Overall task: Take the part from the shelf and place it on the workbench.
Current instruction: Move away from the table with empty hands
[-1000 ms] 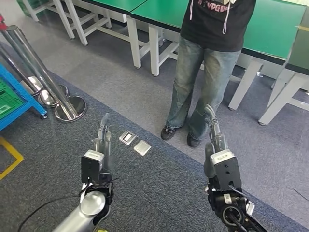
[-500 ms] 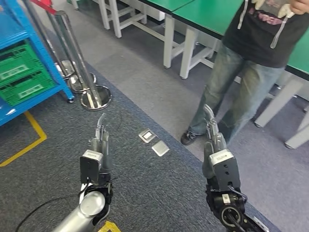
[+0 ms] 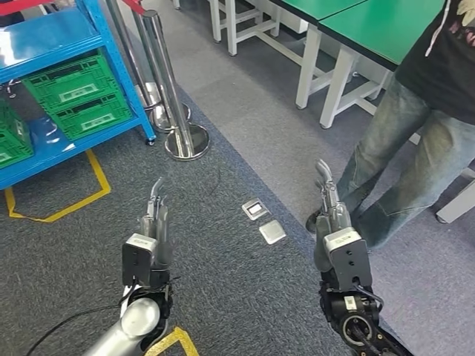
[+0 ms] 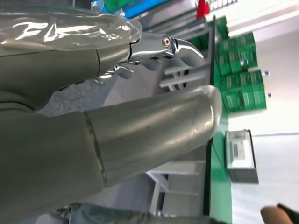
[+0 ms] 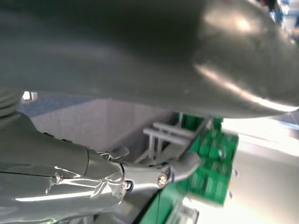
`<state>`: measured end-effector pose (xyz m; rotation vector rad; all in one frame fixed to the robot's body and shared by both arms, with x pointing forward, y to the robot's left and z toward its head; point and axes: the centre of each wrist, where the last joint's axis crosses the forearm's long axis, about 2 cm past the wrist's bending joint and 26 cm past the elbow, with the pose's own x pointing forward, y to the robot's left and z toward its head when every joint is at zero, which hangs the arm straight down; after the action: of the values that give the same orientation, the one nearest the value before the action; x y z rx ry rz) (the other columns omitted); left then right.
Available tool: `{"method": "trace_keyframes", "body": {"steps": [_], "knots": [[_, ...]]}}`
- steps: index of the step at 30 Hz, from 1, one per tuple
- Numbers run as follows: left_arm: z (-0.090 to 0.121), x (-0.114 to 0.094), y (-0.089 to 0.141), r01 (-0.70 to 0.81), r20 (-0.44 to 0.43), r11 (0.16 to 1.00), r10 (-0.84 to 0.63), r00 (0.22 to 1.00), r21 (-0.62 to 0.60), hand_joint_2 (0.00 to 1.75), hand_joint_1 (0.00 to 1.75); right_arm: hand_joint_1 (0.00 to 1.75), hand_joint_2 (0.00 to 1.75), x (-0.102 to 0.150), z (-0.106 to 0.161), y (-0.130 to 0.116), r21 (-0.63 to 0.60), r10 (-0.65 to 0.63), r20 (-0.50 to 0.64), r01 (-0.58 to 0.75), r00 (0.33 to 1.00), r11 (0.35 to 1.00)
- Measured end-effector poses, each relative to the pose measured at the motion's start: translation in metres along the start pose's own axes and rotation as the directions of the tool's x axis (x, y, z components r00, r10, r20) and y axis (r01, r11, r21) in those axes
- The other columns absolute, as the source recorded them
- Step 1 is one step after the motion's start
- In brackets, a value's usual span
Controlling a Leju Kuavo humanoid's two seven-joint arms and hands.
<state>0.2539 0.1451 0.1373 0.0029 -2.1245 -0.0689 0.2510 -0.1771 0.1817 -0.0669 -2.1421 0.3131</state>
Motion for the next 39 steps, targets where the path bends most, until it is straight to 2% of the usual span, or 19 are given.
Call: {"method": "trace_keyframes", "body": {"steps": [39], "knots": [[-0.0018,0.002,0.0039,0.015,0.008,1.0,-0.015,1.0,-0.003,0.0,0.0,0.0,0.0,0.0006,-0.0031,0.0001,0.027,0.001,0.012,-0.001,1.0,1.0]]}}
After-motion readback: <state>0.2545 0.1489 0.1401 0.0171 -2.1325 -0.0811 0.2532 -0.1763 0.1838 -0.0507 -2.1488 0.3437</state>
